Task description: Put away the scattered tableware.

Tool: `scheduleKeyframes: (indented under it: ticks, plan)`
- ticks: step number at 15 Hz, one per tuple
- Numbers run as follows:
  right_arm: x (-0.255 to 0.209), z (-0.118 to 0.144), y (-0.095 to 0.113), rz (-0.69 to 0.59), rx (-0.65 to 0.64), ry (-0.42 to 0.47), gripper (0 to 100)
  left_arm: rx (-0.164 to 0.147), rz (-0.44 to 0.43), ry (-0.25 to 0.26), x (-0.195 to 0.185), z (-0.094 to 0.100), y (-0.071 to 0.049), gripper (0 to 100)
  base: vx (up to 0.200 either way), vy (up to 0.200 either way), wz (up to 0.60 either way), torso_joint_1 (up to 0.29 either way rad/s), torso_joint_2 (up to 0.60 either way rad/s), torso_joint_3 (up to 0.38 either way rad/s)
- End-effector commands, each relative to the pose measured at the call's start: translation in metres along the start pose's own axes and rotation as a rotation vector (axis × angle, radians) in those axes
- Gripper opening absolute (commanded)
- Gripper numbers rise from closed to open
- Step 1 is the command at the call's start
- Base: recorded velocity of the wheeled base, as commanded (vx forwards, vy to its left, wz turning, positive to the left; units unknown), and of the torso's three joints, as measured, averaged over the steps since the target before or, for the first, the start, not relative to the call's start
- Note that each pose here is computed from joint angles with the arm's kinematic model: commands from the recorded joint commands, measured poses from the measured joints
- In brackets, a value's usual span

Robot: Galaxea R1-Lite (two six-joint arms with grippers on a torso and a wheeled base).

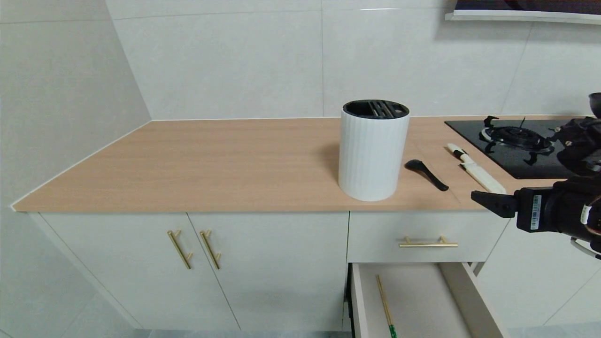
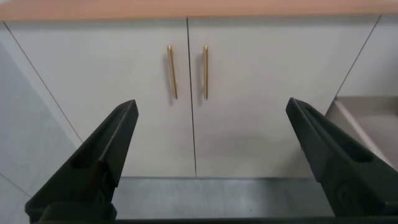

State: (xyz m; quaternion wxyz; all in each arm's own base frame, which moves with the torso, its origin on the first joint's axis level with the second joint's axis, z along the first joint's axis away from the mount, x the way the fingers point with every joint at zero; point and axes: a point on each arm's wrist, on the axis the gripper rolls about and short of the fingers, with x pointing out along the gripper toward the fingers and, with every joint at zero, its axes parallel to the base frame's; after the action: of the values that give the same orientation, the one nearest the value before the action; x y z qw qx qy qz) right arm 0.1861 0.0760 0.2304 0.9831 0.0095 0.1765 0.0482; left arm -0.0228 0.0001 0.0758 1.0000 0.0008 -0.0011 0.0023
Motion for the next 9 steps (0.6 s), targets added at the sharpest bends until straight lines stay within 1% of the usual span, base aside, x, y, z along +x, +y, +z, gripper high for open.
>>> scheduleKeyframes:
  ticks: [1,3,6,7,8,9]
  plan:
    - [0.008,-0.004,0.002,-0.003,-0.017,0.029,100,0.0,0.001,0.001,0.0,0.0,0.0,100,0.0,0.0,0.0,0.115,-0.28,-0.144]
    - [0.02,-0.006,0.005,-0.011,-0.072,0.057,100,0.0,0.001,0.001,0.0,0.0,0.0,100,0.0,0.0,0.0,0.049,-0.11,-0.063]
    - [0.059,0.017,0.003,-0.055,-0.048,0.018,100,0.0,0.0,0.001,0.0,0.0,0.0,100,0.0,0.0,0.0,0.0,0.0,0.0]
    - [0.062,0.018,0.003,-0.056,-0.049,0.018,100,0.0,0.0,0.001,0.0,0.0,0.0,100,0.0,0.0,0.0,0.0,0.0,0.0]
    - [0.09,0.028,-0.004,-0.016,-0.058,0.027,100,0.0,0.001,0.001,0.0,0.0,0.0,100,0.0,0.0,0.0,0.0,0.0,0.0]
    - [0.106,0.029,-0.008,0.018,-0.064,0.045,100,0.0,0.001,0.001,0.0,0.0,0.0,100,0.0,0.0,0.0,0.0,0.0,0.0]
